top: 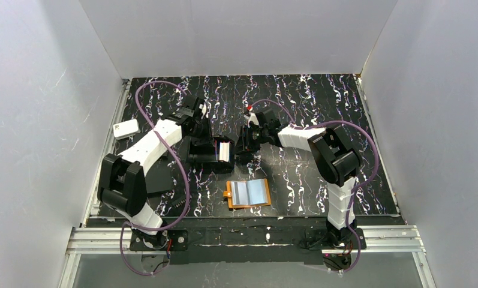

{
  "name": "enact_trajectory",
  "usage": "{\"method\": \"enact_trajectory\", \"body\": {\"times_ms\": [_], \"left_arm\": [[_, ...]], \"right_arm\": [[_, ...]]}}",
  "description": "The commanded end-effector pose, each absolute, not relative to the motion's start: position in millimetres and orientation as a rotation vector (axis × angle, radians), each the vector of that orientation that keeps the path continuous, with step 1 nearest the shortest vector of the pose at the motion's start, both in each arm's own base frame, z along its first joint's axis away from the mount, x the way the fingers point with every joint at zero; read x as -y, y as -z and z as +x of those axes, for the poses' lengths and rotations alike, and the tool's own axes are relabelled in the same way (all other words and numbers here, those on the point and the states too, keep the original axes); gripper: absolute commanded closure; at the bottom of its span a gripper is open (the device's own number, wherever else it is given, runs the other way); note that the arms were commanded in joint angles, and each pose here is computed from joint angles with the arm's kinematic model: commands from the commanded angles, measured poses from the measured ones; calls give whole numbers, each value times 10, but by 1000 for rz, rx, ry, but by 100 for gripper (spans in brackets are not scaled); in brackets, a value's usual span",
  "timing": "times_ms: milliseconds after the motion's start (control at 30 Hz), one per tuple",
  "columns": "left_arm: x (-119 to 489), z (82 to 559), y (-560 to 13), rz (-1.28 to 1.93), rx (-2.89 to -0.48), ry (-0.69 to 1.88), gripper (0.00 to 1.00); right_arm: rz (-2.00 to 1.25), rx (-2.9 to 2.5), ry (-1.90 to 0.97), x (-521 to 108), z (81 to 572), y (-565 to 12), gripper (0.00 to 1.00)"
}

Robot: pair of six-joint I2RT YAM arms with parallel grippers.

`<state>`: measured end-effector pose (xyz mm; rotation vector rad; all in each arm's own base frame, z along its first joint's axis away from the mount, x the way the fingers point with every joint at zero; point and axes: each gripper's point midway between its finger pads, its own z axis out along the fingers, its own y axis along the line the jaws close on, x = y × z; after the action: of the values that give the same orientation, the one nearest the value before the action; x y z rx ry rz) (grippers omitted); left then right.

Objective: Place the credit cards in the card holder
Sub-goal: Pick up the credit card from the storage box.

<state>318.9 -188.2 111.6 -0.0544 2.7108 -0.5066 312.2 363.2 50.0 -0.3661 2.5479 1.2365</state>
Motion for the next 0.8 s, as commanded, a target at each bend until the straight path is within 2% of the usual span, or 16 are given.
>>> {"method": "enact_trajectory", "body": {"times_ms": [0,67,167,300,400,467,533,767], "left_arm": [[1773,3136,-1583,-25,-2631,468,96],[1765,3139,-1644,-20,-2608,470,100],[1791,3133,-1599,-1,-2635,479,99],[1867,3121,-1453,12,-2698,515,72],[2075,3130,-1372,56,-2704,670,41],[2166,3157,-1300,53,-2708,731,29],[2198,3202,-1219,49,-2716,741,23],[2271,3287,-981,65,-2754,755,20]], "right_arm": [[-374,-2532,-1171,-3619,3172,-674,63],[-371,-2537,-1159,-3599,3162,-678,62],[-373,-2536,-1157,-3588,3152,-699,62],[-385,-2525,-1146,-3564,3143,-739,62],[-405,-2518,-1156,-3575,3135,-745,62],[-412,-2516,-1180,-3604,3130,-730,62],[-409,-2514,-1196,-3634,3144,-727,62],[-406,-2518,-1219,-3677,3161,-677,62]]}}
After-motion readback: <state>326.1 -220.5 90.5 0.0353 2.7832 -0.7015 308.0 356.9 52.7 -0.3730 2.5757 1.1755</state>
